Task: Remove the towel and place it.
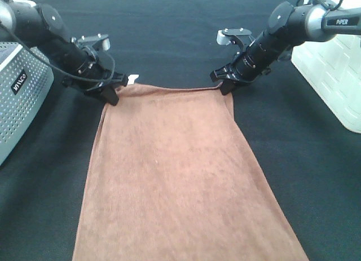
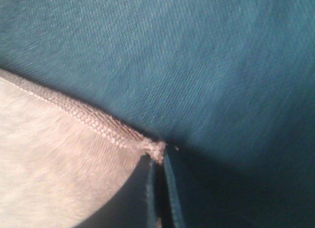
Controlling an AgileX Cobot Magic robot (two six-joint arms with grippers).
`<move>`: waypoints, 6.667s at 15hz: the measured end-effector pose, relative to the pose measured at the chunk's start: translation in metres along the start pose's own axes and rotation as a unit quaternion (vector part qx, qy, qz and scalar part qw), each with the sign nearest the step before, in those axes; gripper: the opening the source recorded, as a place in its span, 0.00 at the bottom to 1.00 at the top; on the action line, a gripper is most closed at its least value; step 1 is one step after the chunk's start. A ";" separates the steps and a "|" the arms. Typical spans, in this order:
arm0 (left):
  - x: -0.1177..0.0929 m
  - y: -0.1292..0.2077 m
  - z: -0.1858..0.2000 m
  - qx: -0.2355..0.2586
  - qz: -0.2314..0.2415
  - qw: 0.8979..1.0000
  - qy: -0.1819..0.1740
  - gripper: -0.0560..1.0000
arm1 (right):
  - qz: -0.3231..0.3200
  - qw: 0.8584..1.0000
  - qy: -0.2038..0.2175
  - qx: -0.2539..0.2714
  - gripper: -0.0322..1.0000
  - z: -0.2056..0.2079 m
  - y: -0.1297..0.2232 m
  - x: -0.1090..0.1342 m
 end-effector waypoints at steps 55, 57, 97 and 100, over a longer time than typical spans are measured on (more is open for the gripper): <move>0.018 -0.076 -0.061 -0.307 -0.103 0.944 -0.062 0.45 | -0.010 0.966 0.180 -0.187 0.64 -0.034 -0.030 -0.063; 0.027 -0.078 -0.058 -0.307 -0.096 0.945 -0.065 0.45 | -0.011 0.967 0.177 -0.182 0.64 -0.041 -0.026 -0.062; -0.016 -0.108 0.120 -0.285 -0.058 0.957 -0.008 0.65 | -0.006 0.980 0.093 -0.175 0.78 0.166 -0.077 -0.026; -0.016 -0.090 0.191 -0.238 -0.054 0.964 -0.102 0.79 | -0.042 0.986 0.114 -0.110 0.80 0.245 -0.061 -0.008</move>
Point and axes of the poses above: a point on each arm's last joint axis where the gripper is mounted, z pointing back along that axis away from the gripper, x along the wrist's bending axis when the last joint is at zero, y = z × x, the point moved 3 cm from there along -z, pointing out along that axis toward the gripper, and after that the axes turned 15 degrees about z, right-handed, at the moved point
